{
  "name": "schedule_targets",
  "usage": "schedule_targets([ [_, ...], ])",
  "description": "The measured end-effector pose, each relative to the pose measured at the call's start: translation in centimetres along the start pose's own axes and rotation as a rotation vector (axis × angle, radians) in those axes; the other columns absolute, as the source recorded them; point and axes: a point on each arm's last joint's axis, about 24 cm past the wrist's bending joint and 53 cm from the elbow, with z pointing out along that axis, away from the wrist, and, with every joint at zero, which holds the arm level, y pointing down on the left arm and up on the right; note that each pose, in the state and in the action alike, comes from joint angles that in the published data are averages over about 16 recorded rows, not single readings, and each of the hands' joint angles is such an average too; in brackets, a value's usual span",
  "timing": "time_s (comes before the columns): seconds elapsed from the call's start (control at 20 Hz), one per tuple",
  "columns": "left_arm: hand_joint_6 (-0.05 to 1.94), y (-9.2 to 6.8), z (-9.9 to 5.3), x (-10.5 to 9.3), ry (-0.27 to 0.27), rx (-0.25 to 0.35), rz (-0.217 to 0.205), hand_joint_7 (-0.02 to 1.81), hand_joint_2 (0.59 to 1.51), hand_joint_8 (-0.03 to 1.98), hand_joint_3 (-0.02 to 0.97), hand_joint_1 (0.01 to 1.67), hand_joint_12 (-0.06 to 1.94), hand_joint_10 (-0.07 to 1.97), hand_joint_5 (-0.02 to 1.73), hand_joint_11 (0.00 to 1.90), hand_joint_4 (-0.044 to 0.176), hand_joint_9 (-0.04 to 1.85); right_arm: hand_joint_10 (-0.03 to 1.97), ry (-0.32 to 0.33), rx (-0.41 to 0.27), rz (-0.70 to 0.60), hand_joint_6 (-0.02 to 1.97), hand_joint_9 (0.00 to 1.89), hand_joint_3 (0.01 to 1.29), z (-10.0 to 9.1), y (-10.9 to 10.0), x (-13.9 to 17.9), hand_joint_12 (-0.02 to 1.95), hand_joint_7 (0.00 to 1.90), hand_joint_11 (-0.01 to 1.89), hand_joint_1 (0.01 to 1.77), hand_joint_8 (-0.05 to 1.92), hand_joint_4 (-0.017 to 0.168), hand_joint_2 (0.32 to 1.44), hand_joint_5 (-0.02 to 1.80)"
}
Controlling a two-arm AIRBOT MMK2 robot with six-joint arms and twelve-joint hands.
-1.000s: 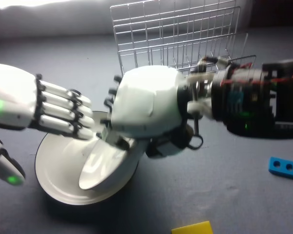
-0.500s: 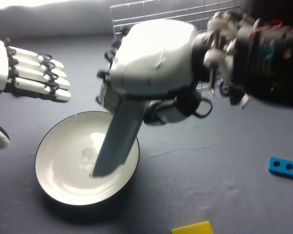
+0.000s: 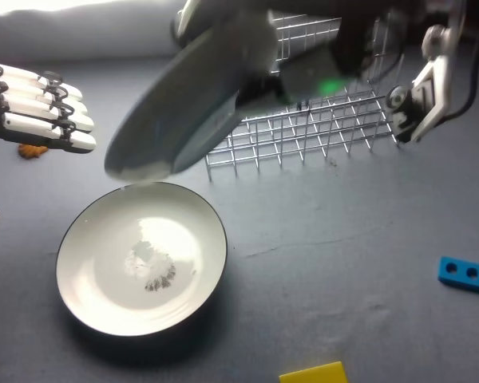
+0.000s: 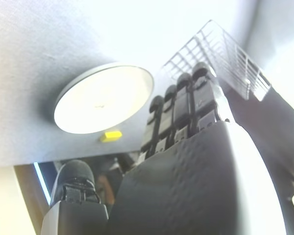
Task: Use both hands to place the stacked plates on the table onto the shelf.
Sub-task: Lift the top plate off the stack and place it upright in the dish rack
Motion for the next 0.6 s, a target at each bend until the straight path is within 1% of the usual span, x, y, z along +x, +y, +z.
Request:
schedule_targets([
  [0.15,0.02,0.1,-0.1,0.1,0.003,-0.004,-0.001,0.02,1.1,0.0,0.021,0.01,0.01,0.01,0.03,0.01,0.006,0.02,1.17,-0.066,0.019,0.114,0.98,0.95,0.01,-0.6,-1.2,-3.1,1.38,0.97,0.75,1.34,0.96,-0.001,1.0,0.93],
  [0.3,0.02,0.1,-0.1,0.4,0.013,-0.002,-0.002,0.02,1.098,0.0,0.021,0.01,0.01,0.01,0.03,0.01,0.006,0.02,1.19,-0.131,0.049,0.214,0.99,0.94,0.01,-1.2,-2.9,-6.0,1.38,0.97,0.75,1.34,0.97,-0.002,1.0,0.93],
  [0.45,0.02,-0.1,0.2,1.0,0.031,0.006,-0.003,0.02,1.097,0.0,0.021,0.01,0.01,0.01,0.03,0.01,0.005,0.02,1.19,-0.187,0.086,0.276,0.99,0.94,0.01,-1.8,-5.0,-8.3,1.38,0.97,0.74,1.35,0.96,-0.003,1.0,0.92],
  [0.6,0.02,-0.5,0.5,1.7,0.05,0.018,-0.005,0.02,1.098,0.0,0.021,0.01,0.01,0.01,0.03,0.01,0.005,0.02,1.25,-0.228,0.125,0.322,0.98,0.94,0.01,-2.3,-7.3,-9.8,1.39,0.98,0.74,1.36,0.95,-0.006,1.0,0.92],
])
